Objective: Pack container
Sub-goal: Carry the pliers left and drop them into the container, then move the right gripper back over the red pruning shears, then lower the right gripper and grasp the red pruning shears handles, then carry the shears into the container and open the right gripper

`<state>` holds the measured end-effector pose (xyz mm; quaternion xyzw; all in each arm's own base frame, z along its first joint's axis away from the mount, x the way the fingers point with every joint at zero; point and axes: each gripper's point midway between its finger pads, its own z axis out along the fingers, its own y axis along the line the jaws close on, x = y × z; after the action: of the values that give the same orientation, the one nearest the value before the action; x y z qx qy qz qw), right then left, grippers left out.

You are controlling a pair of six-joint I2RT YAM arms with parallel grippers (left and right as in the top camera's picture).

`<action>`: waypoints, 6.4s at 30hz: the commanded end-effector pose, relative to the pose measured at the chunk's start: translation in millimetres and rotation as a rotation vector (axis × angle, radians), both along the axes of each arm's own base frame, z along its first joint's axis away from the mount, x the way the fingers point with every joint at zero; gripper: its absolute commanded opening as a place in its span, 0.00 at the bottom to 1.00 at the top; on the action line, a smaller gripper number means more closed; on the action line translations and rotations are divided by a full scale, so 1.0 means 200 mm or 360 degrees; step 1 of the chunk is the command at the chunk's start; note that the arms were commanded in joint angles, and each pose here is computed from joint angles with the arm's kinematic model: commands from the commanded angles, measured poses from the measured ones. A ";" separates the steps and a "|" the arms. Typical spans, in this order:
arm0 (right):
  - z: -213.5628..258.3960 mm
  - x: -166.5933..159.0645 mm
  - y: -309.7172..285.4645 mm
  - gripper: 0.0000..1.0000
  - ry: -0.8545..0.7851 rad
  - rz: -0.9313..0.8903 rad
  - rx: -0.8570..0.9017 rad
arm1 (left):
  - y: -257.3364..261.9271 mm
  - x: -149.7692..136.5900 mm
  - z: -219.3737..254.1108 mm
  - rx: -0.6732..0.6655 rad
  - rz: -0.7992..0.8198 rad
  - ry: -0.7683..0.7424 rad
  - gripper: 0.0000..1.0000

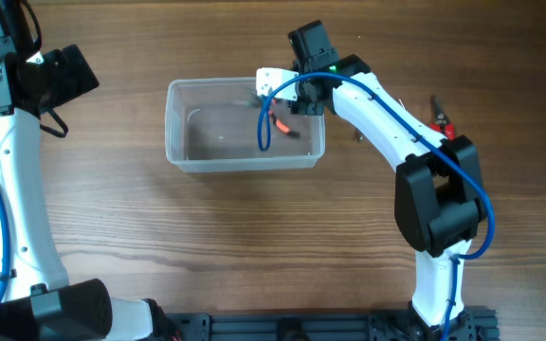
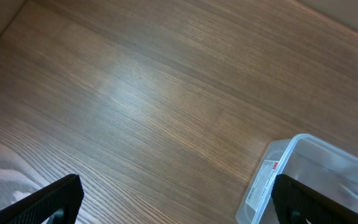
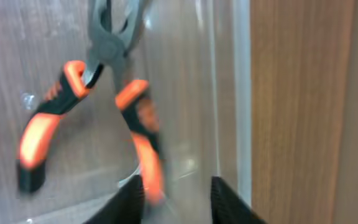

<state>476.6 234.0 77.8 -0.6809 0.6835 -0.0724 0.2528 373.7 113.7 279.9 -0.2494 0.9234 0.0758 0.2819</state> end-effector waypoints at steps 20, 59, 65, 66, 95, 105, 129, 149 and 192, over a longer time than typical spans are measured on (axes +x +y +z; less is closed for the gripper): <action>0.92 -0.07 -1.03 0.86 -0.0102 -0.2017 0.1049 | 0.02 0.00 0.00 0.0016 0.0016 0.0005 1.00; -0.36 -0.53 -1.76 0.68 0.0920 -0.2589 0.0330 | 0.02 0.00 0.00 0.0017 0.0016 0.0004 1.00; -0.43 -0.55 -1.76 0.67 0.0913 -0.2593 0.0336 | 0.02 0.00 0.00 0.0016 0.0016 0.0005 1.00; -0.43 -0.55 -1.75 0.64 0.0911 -0.2595 0.0337 | 0.02 0.00 0.00 0.0016 0.0016 0.0005 1.00; -0.34 -0.46 -1.77 0.68 0.0833 -0.2538 0.0390 | 0.02 0.00 0.00 0.0016 0.0016 0.0005 1.00; -0.22 -0.34 -1.86 0.72 0.0651 -0.2376 0.0326 | 0.02 0.00 0.00 0.0016 0.0016 0.0005 1.00; -0.45 -0.42 -1.83 0.57 0.0796 -0.2358 0.0248 | 0.02 0.00 0.00 0.0016 0.0016 0.0005 1.00; -0.51 -0.46 -1.78 0.04 0.0873 -0.2543 0.0368 | 0.02 0.00 0.00 0.0016 0.0016 0.0005 1.00; 0.42 -0.29 0.38 0.04 0.0241 -0.0014 0.0576 | 0.02 0.00 0.00 0.0017 0.0016 0.0004 1.00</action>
<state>399.3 305.0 203.5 -0.5777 0.7358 0.1266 0.3299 373.7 113.7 279.9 -0.2494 0.9233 0.0759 0.2819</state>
